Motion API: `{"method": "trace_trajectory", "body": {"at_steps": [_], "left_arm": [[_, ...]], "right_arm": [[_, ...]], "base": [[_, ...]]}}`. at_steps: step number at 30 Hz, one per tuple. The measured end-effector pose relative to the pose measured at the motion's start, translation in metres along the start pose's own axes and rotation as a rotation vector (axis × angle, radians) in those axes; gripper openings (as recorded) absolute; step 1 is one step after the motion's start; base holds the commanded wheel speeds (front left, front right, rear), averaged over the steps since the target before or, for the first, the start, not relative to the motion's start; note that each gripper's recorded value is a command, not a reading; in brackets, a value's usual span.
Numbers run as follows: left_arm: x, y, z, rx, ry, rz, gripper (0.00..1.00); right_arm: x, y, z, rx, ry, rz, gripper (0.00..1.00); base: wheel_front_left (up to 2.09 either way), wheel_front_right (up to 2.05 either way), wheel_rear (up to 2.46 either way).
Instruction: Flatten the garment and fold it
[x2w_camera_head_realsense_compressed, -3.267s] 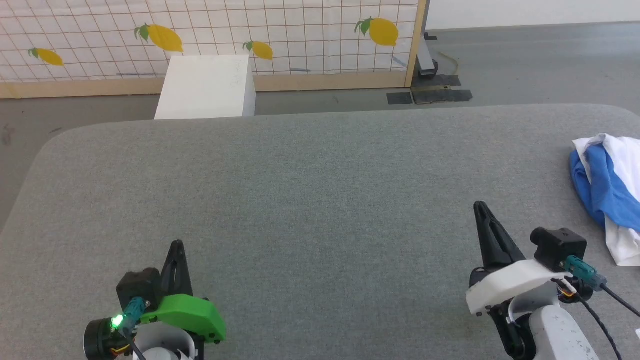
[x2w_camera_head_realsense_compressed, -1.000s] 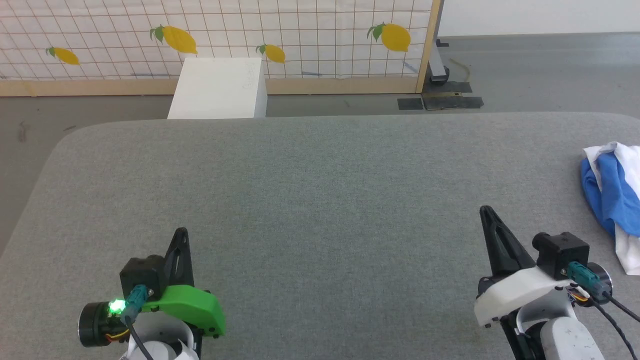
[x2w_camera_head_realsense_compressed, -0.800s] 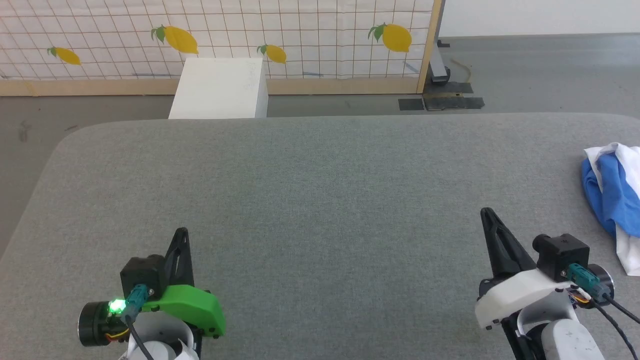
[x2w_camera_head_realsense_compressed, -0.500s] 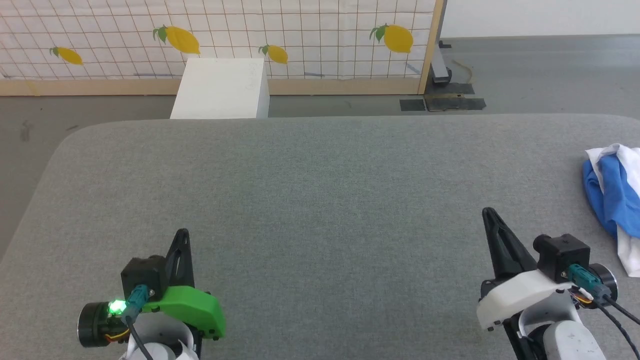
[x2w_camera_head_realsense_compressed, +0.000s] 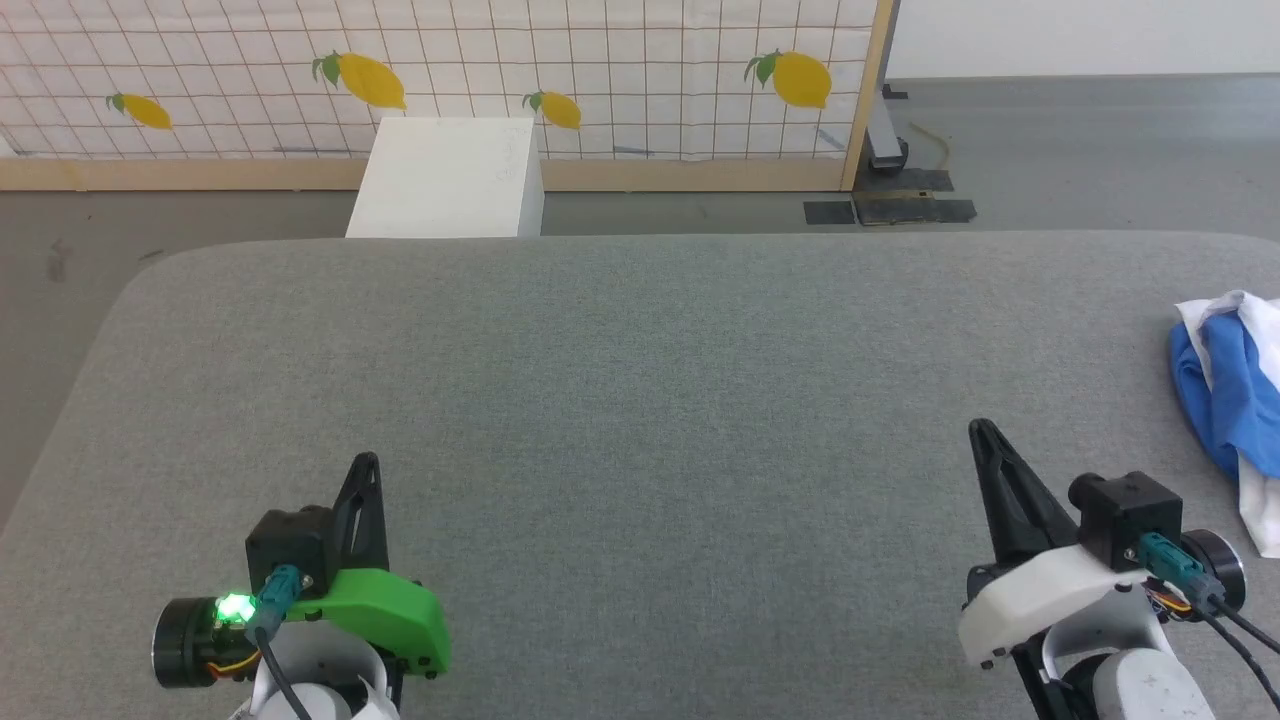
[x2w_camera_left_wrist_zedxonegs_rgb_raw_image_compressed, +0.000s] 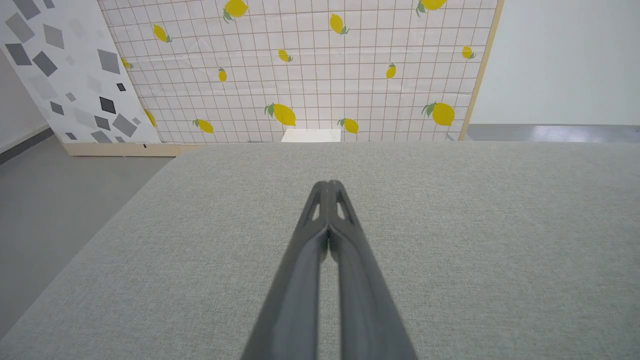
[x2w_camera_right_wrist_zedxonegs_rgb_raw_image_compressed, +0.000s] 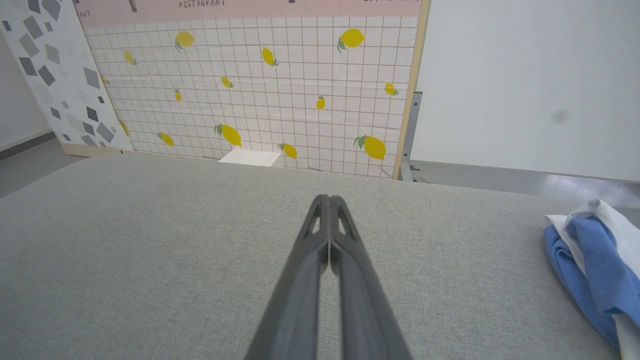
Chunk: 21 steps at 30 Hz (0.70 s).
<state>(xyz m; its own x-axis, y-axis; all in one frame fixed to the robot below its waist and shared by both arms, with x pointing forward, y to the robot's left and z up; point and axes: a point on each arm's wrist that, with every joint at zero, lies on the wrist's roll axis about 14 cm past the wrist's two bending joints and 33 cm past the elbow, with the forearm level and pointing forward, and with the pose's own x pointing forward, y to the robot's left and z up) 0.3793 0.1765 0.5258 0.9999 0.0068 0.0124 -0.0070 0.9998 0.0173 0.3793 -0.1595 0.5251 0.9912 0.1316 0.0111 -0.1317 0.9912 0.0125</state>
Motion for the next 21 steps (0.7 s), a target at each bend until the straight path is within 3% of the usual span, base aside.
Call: {"method": "trace_trajectory", "body": {"at_steps": [21], "left_arm": [[-0.0027, 0.0017, 0.0061, 0.021, -0.001, -0.004, 0.0]], "right_arm": [[-0.0042, 0.0017, 0.005, -0.055, 0.005, 0.004, 0.0]], "base": [[0.0, 0.0, 0.0]]}}
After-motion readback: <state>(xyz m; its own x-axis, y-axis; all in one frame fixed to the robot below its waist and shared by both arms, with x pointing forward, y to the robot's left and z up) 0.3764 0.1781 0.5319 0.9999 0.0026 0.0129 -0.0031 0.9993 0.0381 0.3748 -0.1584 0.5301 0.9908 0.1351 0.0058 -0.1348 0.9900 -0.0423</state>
